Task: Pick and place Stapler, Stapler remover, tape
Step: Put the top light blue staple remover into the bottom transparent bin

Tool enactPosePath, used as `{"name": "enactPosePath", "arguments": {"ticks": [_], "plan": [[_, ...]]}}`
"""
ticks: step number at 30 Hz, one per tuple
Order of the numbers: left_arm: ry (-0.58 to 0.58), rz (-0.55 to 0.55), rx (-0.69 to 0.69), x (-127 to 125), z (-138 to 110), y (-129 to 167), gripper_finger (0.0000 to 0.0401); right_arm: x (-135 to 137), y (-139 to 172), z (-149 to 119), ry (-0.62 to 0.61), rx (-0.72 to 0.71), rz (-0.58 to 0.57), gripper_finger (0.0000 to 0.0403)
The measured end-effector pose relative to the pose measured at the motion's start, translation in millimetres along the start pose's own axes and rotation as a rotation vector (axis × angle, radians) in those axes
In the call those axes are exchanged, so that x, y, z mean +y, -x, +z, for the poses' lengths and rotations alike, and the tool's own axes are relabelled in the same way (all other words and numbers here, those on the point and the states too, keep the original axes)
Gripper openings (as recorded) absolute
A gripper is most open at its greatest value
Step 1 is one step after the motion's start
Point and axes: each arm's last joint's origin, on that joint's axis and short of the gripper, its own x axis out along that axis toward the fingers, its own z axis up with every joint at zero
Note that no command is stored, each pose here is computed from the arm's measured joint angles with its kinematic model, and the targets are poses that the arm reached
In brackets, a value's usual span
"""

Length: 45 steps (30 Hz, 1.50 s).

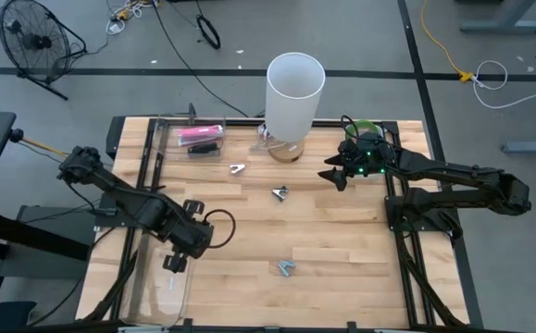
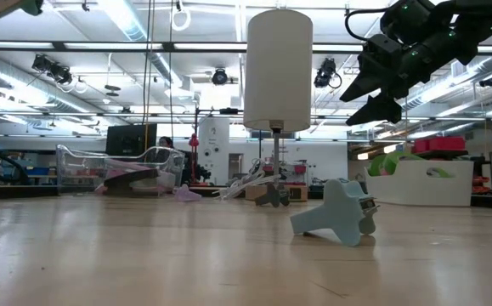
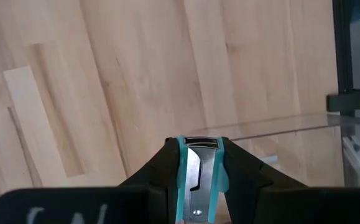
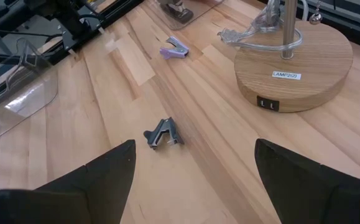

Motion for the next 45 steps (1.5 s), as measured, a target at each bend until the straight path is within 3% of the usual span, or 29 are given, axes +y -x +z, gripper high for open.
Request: {"name": "enactPosePath", "arguments": {"ticks": [17,27,37,45], "plan": [[-0.093,-0.042,0.078,-32.5,-20.4,3.4,0.0092,-0.1,0.0,0.0,-0.022,0.000,0.000,0.0327],[-0.104,0.007,0.081,-41.0,-27.9,4.6,0.0092,-0.3,0.0,0.1,-0.028,-0.003,-0.008,0.0327],[-0.125,-0.074,0.199,-50.9,-47.7,-46.1,0.0092,-0.3,0.0,0.1,-0.036,-0.003,-0.008,0.0327],[-0.177,-0.134,0.216,-61.9,-68.0,-84.2,0.0092,-0.6,0.0,0.2,-0.036,-0.007,-0.020,0.0327]]}}
